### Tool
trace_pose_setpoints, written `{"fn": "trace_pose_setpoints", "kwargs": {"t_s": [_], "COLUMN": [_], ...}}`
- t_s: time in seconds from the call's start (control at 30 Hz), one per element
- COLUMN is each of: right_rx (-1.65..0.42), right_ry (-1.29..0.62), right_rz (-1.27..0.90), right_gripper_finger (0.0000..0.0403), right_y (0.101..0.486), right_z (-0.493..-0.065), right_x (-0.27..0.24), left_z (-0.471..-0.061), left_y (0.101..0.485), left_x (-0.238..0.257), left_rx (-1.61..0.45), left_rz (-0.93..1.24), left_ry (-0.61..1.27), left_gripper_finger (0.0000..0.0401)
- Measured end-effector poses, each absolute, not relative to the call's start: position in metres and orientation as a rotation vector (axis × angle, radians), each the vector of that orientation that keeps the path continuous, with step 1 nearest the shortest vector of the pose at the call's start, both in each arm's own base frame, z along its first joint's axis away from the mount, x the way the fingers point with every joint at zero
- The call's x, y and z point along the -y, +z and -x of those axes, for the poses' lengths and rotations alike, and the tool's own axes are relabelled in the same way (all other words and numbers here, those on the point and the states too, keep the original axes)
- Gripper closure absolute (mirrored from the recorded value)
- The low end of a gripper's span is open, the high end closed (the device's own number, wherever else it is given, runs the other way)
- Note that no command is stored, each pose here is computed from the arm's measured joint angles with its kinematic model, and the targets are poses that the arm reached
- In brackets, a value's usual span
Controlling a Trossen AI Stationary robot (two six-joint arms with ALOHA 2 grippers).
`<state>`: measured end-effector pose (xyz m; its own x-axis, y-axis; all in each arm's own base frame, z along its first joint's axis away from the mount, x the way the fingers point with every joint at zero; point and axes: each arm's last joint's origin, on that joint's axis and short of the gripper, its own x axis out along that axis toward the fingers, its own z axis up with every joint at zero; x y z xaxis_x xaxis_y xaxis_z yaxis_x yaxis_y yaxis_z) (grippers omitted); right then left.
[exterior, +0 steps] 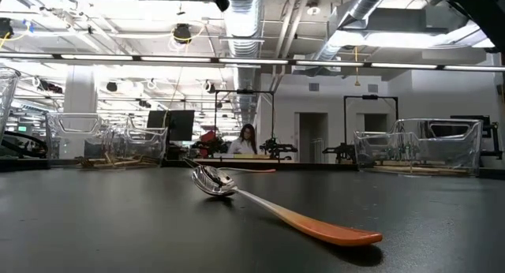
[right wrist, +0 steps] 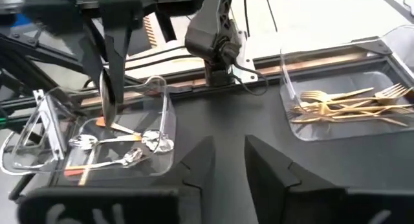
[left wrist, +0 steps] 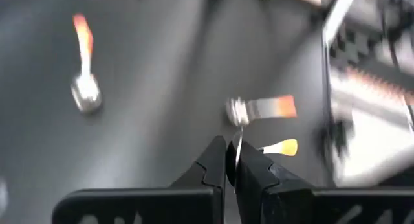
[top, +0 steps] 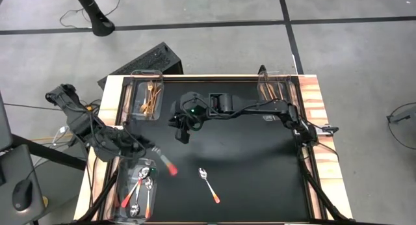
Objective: Sort silverware by color (type)
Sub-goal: Put the orange spoon into the bottom left transparent bin
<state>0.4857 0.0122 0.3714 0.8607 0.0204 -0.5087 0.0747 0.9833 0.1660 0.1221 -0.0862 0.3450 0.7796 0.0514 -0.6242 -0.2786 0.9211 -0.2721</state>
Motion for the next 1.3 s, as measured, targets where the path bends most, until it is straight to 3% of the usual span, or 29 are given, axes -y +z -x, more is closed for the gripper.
{"fn": "trace_pose_setpoints", "kwargs": {"t_s": [0.23,0.57,0.83,1.13,1.3], "right_rx": [-0.561,-0.581,-0.582,-0.701,-0.833], "right_ry": [-0.049,-0.085,-0.113,-0.242,-0.243], "right_rz": [-0.242,-0.349,-0.371,-0.301,-0.199], "right_gripper_finger": [0.0266,0.0257,0.0256,0.0256,0.0256], "right_y": [0.369,0.367,0.367,0.354,0.329], "right_z": [-0.484,-0.483,-0.483,-0.475,-0.473], "right_x": [-0.012,-0.012,-0.011,-0.012,-0.003], "left_z": [-0.103,-0.11,-0.129,-0.13,-0.127], "left_y": [0.336,0.328,0.321,0.313,0.309], "left_x": [0.086,0.104,0.122,0.124,0.116], "left_rx": [-1.167,-1.442,-1.407,-1.404,-1.368], "left_rz": [0.502,0.611,0.535,0.392,0.244], "left_ry": [0.124,0.004,-0.1,-0.162,-0.078], "left_gripper_finger": [0.04,0.0401,0.0381,0.0296,0.0265]}}
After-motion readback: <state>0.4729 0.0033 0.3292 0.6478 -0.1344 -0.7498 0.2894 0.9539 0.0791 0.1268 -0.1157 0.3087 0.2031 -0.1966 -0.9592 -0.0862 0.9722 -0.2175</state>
